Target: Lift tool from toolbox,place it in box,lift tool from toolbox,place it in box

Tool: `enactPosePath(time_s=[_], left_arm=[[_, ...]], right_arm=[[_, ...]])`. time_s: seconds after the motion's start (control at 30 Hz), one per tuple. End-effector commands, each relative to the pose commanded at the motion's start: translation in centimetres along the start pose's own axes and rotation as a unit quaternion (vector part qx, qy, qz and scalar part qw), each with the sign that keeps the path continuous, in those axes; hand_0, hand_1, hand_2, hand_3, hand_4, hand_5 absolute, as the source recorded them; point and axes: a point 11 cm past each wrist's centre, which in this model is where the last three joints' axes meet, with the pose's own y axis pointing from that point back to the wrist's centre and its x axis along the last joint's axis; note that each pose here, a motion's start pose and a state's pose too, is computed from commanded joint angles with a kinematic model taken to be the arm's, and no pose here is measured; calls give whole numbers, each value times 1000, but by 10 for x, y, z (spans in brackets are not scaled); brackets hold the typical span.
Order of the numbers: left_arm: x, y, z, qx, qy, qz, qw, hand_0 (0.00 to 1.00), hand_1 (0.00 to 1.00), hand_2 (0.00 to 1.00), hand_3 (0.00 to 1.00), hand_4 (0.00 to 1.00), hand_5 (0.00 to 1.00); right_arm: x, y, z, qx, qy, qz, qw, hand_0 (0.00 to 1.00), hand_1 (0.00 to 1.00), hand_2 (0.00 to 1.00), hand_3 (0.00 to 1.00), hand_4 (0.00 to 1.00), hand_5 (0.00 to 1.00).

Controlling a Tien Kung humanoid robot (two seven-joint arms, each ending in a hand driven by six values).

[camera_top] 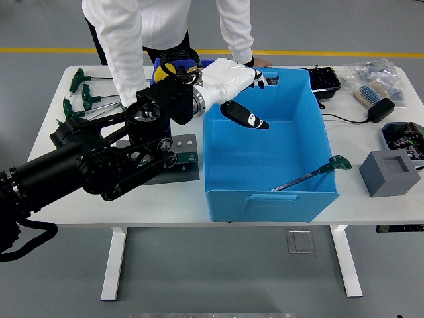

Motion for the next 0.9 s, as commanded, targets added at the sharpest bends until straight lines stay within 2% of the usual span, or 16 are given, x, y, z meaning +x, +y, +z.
enactPosePath(time_s=[0.07, 0.23, 0.47, 0.53, 0.57, 0.63, 0.67, 0.83, 0.87, 0.9], left_arm=[[-2, 3, -16, 24, -5, 0, 1000, 528, 587, 664, 728, 998, 723], [0, 15, -53, 75, 5, 12, 997, 528, 587, 664, 728, 998, 723], [-1, 43, -101, 141, 41, 37, 988, 562, 594, 666, 741, 998, 730], [-2, 49, -109, 149, 42, 40, 987, 562, 594, 666, 741, 998, 730], [-3, 52, -111, 149, 41, 39, 987, 562, 594, 666, 741, 998, 730], [-5, 58, -111, 134, 31, 32, 990, 562, 594, 666, 741, 998, 730], [-7, 60, -109, 120, 20, 23, 992, 719, 675, 721, 754, 998, 733], [-16, 71, -99, 45, -58, -40, 997, 719, 675, 721, 754, 998, 733], [-20, 73, -98, 31, -71, -53, 996, 770, 719, 751, 756, 998, 711], [-22, 74, -96, 20, -79, -63, 995, 770, 719, 751, 756, 998, 711]], right_arm=[[-1, 0, 1, -1, -1, -1, 1000, 680, 681, 790, 817, 998, 985], [-2, 0, 3, -2, -5, -1, 1000, 680, 681, 790, 817, 998, 985], [-5, 0, 4, -3, -14, -2, 1000, 680, 679, 789, 815, 998, 983], [-5, 0, 5, -3, -15, -2, 1000, 680, 679, 789, 815, 998, 983], [-6, 0, 5, -3, -15, -2, 1000, 680, 679, 789, 815, 998, 983], [-7, 0, 5, -4, -17, -3, 1000, 680, 679, 789, 815, 998, 983], [-7, 0, 5, -4, -18, -3, 1000, 680, 679, 789, 814, 998, 983], [-6, 0, 6, -5, -17, -2, 1000, 680, 679, 789, 814, 998, 983], [-6, 0, 6, -5, -17, -2, 1000, 677, 680, 789, 813, 998, 983], [-6, 0, 6, -5, -18, -2, 1000, 677, 680, 789, 813, 998, 983]])
